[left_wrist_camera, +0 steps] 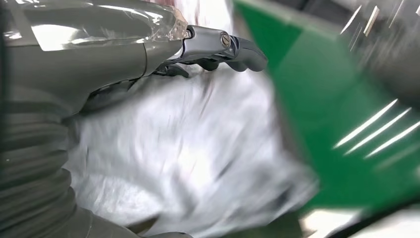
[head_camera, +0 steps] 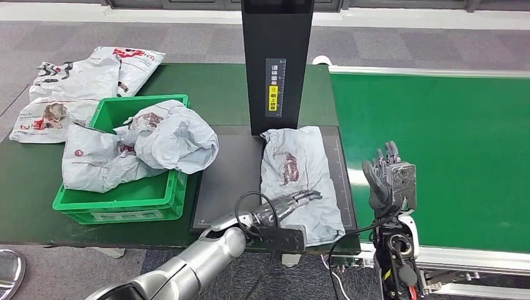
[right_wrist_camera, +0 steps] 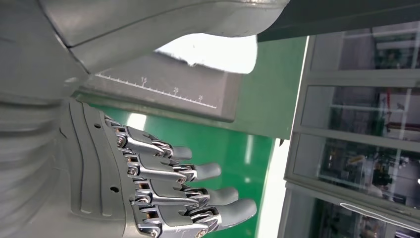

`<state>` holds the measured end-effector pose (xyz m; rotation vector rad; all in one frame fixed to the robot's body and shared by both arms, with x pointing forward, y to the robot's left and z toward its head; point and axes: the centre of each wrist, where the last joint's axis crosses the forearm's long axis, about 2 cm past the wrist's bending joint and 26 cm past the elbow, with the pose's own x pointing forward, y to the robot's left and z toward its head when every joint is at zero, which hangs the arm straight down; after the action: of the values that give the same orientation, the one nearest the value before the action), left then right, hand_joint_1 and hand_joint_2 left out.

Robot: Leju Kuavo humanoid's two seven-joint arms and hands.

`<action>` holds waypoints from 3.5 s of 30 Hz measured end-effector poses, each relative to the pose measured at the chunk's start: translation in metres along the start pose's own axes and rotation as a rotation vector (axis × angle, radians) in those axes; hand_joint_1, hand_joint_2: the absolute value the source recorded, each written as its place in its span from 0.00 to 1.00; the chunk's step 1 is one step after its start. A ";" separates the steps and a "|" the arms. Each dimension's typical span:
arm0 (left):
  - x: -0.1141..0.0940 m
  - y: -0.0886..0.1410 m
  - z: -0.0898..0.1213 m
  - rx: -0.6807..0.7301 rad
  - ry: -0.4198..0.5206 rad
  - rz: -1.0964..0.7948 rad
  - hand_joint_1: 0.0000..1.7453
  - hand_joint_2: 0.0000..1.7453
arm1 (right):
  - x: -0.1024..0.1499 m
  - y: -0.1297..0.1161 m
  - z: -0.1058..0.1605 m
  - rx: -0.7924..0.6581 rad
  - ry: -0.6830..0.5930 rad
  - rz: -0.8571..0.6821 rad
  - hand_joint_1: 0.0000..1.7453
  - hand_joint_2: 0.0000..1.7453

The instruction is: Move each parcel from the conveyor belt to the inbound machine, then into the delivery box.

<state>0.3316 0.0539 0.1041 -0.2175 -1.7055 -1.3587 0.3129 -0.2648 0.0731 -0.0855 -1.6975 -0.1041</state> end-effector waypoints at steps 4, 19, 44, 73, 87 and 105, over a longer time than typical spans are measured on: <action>-0.003 -0.007 0.001 -0.098 0.070 -0.089 1.00 1.00 | -0.002 -0.001 0.001 -0.004 -0.002 0.027 0.00 1.00; -0.016 0.006 0.008 0.036 0.109 -0.069 1.00 1.00 | -0.005 0.002 0.016 -0.017 0.015 0.103 0.00 1.00; 0.035 0.155 0.024 0.968 -0.017 -0.313 1.00 1.00 | -0.001 0.010 0.017 -0.052 -0.010 0.142 0.00 1.00; -0.030 0.187 0.182 1.648 0.118 -0.524 1.00 1.00 | -0.006 0.006 0.030 -0.071 -0.002 0.139 0.00 1.00; -0.053 0.193 0.244 1.738 0.258 -0.651 1.00 1.00 | -0.004 -0.003 0.031 -0.141 -0.005 0.115 0.00 1.00; -0.104 0.166 0.210 1.202 0.625 -0.741 1.00 1.00 | 0.015 -0.022 0.029 -0.217 -0.050 0.133 0.00 1.00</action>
<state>0.3814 0.3335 0.1469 1.4579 -1.7710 -0.5022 0.2802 -0.2832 0.0837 -0.3648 -1.7210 -0.1883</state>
